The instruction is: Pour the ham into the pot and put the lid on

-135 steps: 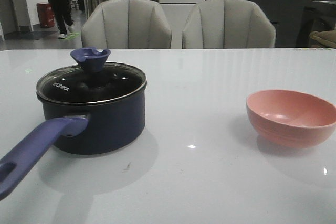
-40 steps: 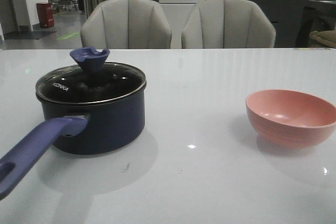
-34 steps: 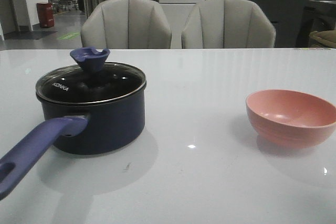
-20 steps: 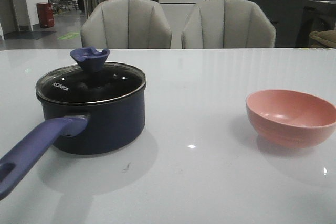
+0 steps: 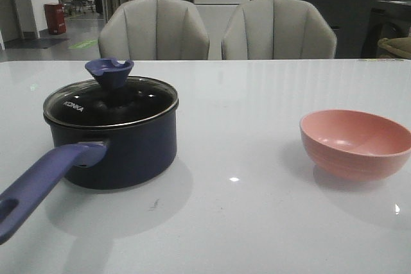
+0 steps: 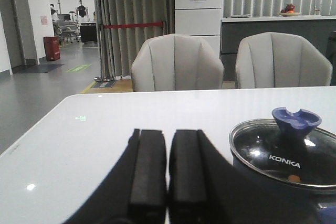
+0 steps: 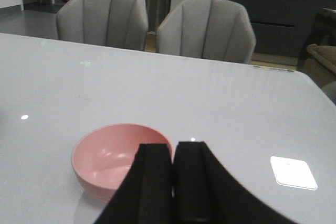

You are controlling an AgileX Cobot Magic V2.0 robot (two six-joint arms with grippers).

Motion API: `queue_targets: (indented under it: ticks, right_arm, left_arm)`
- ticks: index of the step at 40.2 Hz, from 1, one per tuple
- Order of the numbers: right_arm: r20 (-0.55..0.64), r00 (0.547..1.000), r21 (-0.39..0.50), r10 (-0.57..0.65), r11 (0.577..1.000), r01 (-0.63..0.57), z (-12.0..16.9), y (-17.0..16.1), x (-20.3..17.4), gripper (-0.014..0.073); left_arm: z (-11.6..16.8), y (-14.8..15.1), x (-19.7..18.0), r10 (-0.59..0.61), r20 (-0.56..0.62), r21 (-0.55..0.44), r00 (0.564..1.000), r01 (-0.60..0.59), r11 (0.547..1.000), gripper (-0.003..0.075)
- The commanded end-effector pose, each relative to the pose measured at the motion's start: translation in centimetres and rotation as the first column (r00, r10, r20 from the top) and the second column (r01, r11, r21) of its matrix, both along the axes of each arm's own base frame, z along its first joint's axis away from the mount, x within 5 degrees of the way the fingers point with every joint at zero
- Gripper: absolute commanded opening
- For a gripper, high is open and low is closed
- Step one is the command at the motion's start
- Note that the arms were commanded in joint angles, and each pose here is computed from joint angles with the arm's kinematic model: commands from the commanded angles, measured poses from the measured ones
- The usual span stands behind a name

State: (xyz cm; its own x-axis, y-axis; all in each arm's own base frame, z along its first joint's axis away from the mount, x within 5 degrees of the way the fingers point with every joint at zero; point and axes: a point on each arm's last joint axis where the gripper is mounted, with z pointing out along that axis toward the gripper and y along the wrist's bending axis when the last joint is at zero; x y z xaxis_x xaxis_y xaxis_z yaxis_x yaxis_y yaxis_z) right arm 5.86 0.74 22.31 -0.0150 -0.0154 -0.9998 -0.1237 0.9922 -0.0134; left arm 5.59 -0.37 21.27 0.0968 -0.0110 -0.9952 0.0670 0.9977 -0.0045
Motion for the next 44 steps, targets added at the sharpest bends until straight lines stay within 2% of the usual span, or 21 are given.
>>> queue_targets:
  ticks: [1, 9, 44]
  right_arm:
    - [0.109, 0.993, 0.022, -0.04, 0.999, 0.038, 0.2, -0.3, -0.4, 0.0146]
    - [0.067, 0.997, 0.017, -0.041, 0.999, 0.04, -2.0, -0.3, -0.4, 0.0146]
    - [0.077, 0.996, 0.019, -0.041, 0.999, 0.04, -1.9, -0.3, -0.4, 0.0146]
  left_arm:
    - [0.2, 0.1, -0.2, 0.005, 0.081, -0.025, 0.997, -0.002, 1.0, 0.0113]
    - [0.2, 0.1, -0.2, 0.005, 0.081, -0.025, 0.997, -0.002, 1.0, 0.0113]
    - [0.2, 0.1, -0.2, 0.005, 0.081, -0.025, 0.997, -0.002, 1.0, 0.0113]
